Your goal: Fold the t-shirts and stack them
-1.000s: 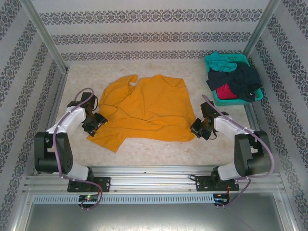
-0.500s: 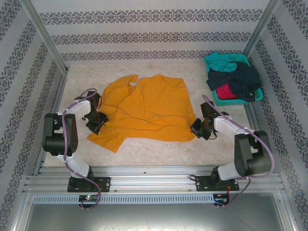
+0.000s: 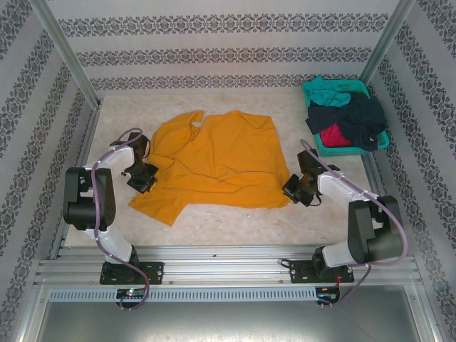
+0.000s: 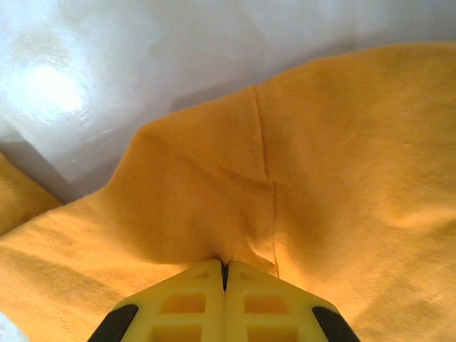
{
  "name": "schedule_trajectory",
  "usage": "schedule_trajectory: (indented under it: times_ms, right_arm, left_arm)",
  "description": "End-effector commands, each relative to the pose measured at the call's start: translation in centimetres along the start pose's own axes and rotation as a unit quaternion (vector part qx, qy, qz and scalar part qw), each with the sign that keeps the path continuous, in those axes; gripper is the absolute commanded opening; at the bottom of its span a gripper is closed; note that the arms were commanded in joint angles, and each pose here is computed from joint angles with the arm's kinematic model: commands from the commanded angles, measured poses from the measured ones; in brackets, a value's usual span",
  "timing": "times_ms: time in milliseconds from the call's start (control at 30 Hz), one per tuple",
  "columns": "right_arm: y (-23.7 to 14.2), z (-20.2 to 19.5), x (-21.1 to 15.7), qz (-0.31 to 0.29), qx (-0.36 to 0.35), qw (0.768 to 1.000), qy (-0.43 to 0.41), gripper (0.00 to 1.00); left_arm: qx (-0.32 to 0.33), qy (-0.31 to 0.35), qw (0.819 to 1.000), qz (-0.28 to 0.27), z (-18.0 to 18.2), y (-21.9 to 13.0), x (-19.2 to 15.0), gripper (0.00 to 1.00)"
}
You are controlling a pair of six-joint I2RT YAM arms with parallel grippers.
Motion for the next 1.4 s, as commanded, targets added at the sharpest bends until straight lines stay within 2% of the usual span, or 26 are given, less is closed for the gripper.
schedule_trajectory:
  times_ms: [0,167,333,500,600,800,933,1067,1233,1367]
  right_arm:
    - [-2.6,1.4,1.0,-0.052,0.022,0.998,-0.023,0.0]
    - [-6.0,3.6,1.9,-0.1,0.062,0.992,-0.051,0.0]
    - [-11.1,6.5,2.8,-0.159,0.105,0.977,-0.095,0.0]
    - [-14.2,6.4,2.2,-0.193,0.116,0.968,-0.114,0.0]
    - [-13.8,4.6,0.9,-0.187,0.109,0.97,-0.109,0.0]
    - [-13.6,0.9,-2.7,-0.171,0.095,0.976,-0.093,0.0]
    - [-14.5,0.4,-3.4,-0.178,0.108,0.974,-0.088,0.0]
    - [-14.6,2.6,-2.2,-0.191,0.114,0.969,-0.111,0.0]
    - [-12.8,7.5,0.4,-0.183,0.116,0.968,-0.127,0.0]
    - [-10.6,12.3,3.7,-0.177,0.119,0.967,-0.137,0.0]
  left_arm:
    - [-0.009,0.014,0.999,-0.036,-0.4,-2.3,0.6,0.0]
    - [-0.036,0.038,0.994,-0.096,-2.1,-5.4,2.4,0.0]
    - [-0.062,0.05,0.986,-0.148,-3.9,-9.0,4.1,0.0]
    - [-0.06,0.051,0.979,-0.189,-2.8,-11.8,3.8,0.0]
    - [-0.032,0.042,0.98,-0.194,-0.4,-12.5,2.3,0.0]
    - [0.016,0.028,0.986,-0.165,5.3,-11.8,-2.1,0.0]
    - [0.024,0.014,0.988,-0.149,6.8,-11.3,-3.6,0.0]
    - [0.028,0.03,0.988,-0.152,5.5,-11.5,-2.3,0.0]
    - [0.037,0.056,0.986,-0.154,2.3,-11.4,0.6,0.0]
    - [0.004,0.054,0.984,-0.17,-1.9,-10.7,4.1,0.0]
Point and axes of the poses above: each hand's point on the last joint's axis, 136 mm out from that joint toward the fingers, its own y axis out along the fingers, its own z axis along the line the jaws close on, x = y × z, the point moved 5 cm from there along -y, back along the fingers, and after that the axes turned 12 degrees about y, right-handed, at the moved point
